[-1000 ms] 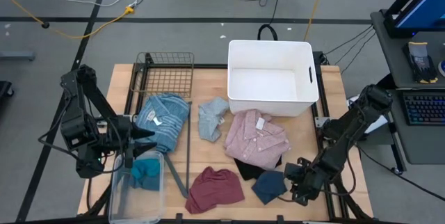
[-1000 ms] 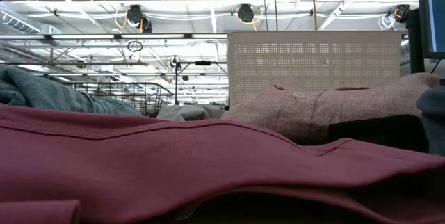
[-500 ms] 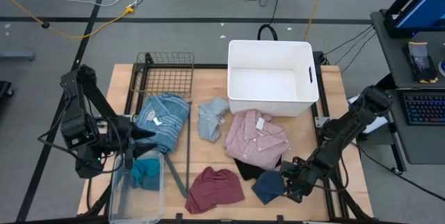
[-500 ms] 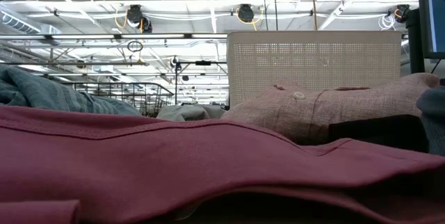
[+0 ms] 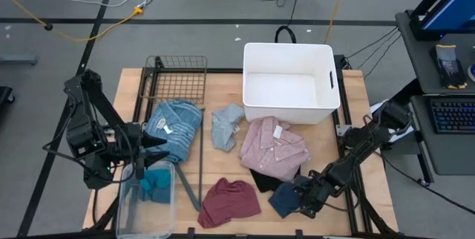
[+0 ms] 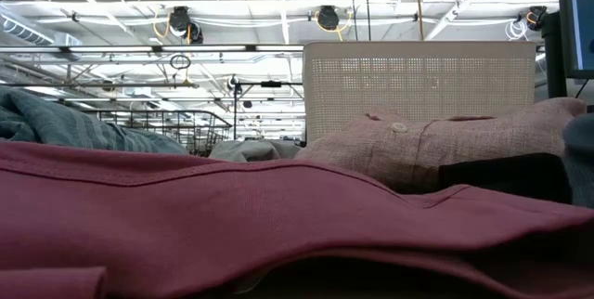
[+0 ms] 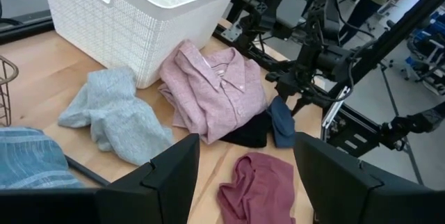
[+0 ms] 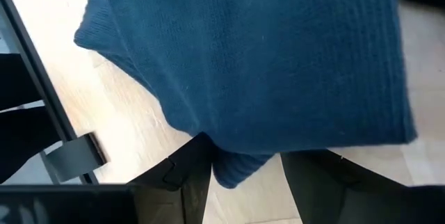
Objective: Pick & Place Cloths
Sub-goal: Put the blue sock into the transparent bin
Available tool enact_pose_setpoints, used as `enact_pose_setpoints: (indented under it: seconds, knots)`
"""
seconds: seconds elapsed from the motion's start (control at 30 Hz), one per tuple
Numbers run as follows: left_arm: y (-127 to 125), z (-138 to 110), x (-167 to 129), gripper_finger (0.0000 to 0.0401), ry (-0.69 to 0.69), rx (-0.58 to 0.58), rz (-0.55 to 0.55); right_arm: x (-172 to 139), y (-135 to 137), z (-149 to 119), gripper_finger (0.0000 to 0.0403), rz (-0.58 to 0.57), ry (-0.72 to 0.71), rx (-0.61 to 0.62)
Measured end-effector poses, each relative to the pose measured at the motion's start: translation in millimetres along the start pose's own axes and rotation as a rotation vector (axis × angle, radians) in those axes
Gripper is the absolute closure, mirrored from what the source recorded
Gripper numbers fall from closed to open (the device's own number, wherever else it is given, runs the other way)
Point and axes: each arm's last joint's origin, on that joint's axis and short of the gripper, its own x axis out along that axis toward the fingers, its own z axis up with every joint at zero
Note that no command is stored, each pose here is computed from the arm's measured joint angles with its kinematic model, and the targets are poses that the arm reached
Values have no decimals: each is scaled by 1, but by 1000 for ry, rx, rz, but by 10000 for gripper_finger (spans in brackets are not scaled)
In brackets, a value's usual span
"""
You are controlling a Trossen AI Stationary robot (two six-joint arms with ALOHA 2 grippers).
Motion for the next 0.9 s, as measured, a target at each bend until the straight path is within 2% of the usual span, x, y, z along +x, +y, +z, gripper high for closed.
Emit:
enact_pose_setpoints:
  seconds: [0.23, 0.57, 0.9]
  knots:
    - [0, -1, 0, 162, 26, 0, -4, 9, -3, 0, 274, -48, 15, -1]
    - [0, -1, 0, 162, 35, 0, -5, 0, -1, -1, 385, 5, 37, -48]
    - [0, -1, 0, 162, 34, 10, -5, -4, 1, -4, 388, 52, 154, -49]
